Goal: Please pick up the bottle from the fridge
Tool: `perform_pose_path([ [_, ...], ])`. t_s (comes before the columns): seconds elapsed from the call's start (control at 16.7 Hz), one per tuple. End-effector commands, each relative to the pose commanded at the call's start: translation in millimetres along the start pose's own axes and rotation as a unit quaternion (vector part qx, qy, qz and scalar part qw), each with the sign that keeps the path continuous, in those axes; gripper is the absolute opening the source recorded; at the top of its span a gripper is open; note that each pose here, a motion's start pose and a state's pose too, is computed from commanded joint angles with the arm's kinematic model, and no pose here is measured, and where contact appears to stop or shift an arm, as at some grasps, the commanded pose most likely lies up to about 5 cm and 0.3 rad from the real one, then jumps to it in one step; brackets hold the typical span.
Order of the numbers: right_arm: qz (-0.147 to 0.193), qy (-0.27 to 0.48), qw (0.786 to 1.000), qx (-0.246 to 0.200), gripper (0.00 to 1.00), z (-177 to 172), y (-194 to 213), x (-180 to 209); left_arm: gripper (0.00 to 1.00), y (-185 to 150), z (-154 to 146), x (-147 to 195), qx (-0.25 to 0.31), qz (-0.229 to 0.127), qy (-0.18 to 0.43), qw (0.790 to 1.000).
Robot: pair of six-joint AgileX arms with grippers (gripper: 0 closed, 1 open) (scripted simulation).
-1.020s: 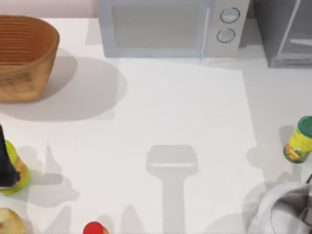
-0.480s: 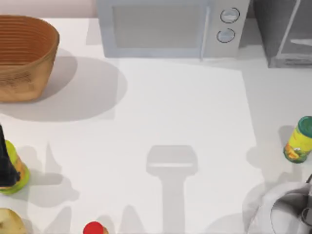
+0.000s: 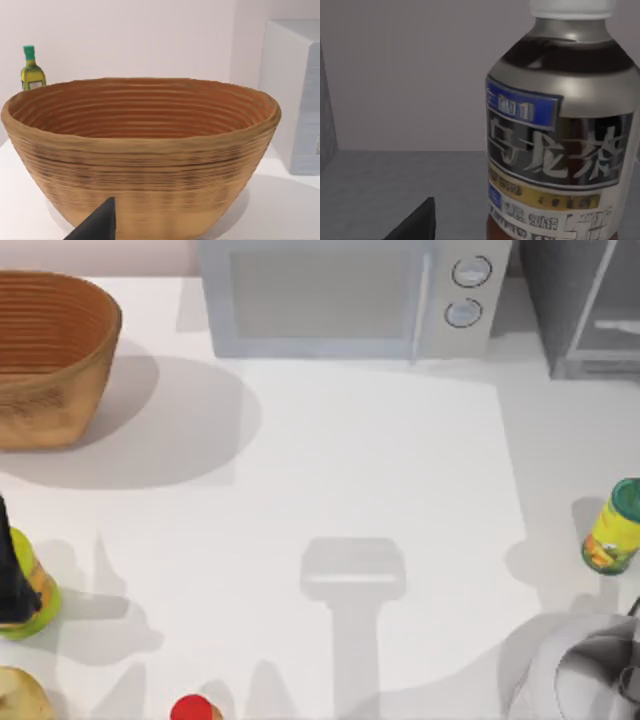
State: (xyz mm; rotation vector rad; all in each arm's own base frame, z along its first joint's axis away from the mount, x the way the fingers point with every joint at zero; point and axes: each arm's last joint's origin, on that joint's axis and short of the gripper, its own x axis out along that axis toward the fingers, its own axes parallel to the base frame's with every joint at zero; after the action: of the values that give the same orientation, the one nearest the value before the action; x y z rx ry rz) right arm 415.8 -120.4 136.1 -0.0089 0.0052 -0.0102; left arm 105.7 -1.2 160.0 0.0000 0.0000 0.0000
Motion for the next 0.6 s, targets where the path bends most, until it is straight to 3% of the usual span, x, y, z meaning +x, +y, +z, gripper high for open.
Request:
perform_pose_path([
  [0.24, 0.0, 0.003, 1.0, 0.001, 1.0, -2.0, -1.4, 7.7, 1.0, 0.0, 0.0, 0.0, 0.0, 0.0, 0.0, 1.0],
  [0.6, 0.0, -0.002, 1.0, -0.001, 1.0, 0.7, -0.9, 55.7, 1.0, 0.0, 0.0, 0.0, 0.0, 0.0, 0.0, 1.0],
])
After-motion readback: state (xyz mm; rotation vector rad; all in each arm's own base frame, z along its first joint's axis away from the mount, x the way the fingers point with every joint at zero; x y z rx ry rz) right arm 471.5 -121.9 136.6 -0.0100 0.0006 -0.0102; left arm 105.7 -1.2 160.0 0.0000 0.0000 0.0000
